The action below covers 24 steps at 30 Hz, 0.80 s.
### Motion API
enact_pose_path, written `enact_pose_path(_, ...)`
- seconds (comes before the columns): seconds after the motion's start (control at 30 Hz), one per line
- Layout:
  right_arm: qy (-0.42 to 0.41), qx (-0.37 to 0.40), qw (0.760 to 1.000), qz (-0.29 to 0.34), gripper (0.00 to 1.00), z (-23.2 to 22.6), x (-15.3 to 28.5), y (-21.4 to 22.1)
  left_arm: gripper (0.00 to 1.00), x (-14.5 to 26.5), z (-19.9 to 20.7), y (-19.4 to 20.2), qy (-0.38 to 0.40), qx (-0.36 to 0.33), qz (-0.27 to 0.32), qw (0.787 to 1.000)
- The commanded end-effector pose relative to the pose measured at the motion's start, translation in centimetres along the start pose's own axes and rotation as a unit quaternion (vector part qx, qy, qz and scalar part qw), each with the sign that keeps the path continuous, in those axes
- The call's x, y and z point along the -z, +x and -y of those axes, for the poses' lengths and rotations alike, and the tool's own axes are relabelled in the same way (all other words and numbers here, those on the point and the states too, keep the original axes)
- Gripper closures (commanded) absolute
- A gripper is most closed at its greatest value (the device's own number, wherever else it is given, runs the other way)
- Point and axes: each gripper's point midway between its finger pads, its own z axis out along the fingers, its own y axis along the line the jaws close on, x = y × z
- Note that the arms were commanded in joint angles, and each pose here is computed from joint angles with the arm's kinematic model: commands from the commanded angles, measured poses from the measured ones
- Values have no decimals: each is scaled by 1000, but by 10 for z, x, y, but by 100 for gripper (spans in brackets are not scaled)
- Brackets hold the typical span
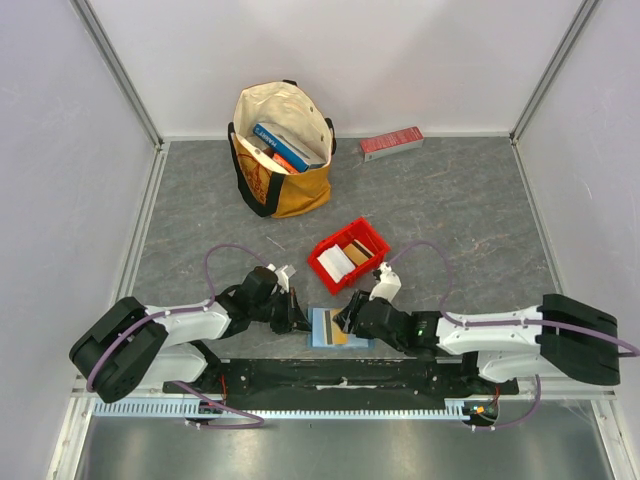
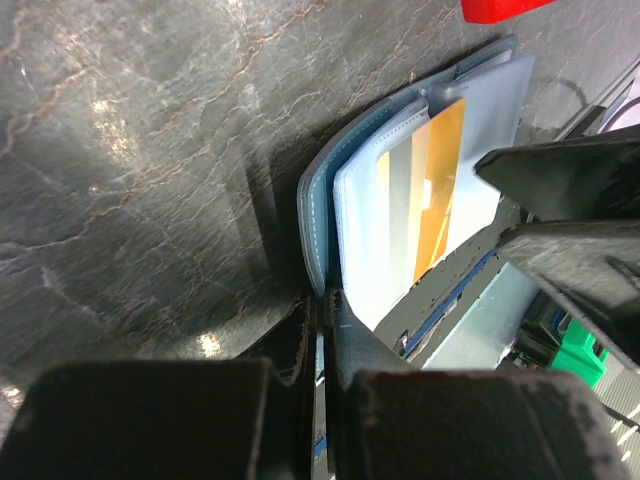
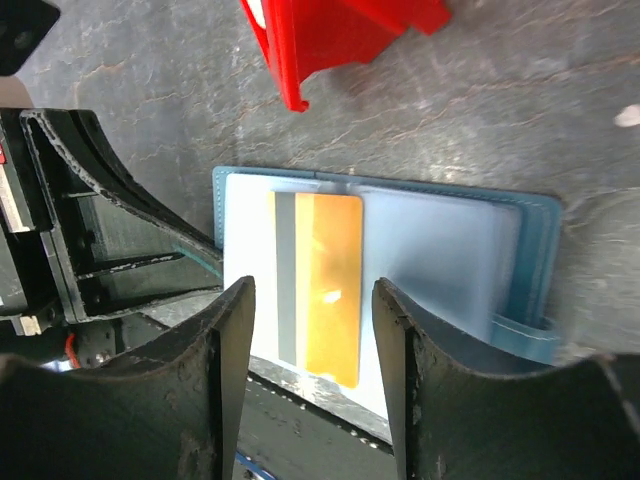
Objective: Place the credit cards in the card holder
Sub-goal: Insert the credit card into the card holder.
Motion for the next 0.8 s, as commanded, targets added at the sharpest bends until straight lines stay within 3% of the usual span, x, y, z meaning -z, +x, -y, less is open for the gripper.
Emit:
enact_pose_path(0.0, 71, 58, 995, 27, 42, 24, 14, -19, 98, 0, -23, 8, -44, 11, -4, 999)
enact_pose_path(0.27, 45, 76, 996, -9, 43, 7, 5, -3, 98, -1, -21, 6, -42, 7, -5, 999)
enact_pose_path(0.77, -60, 85, 994, -46, 56, -54, -9, 15, 98, 0, -19, 5, -38, 7, -1, 999)
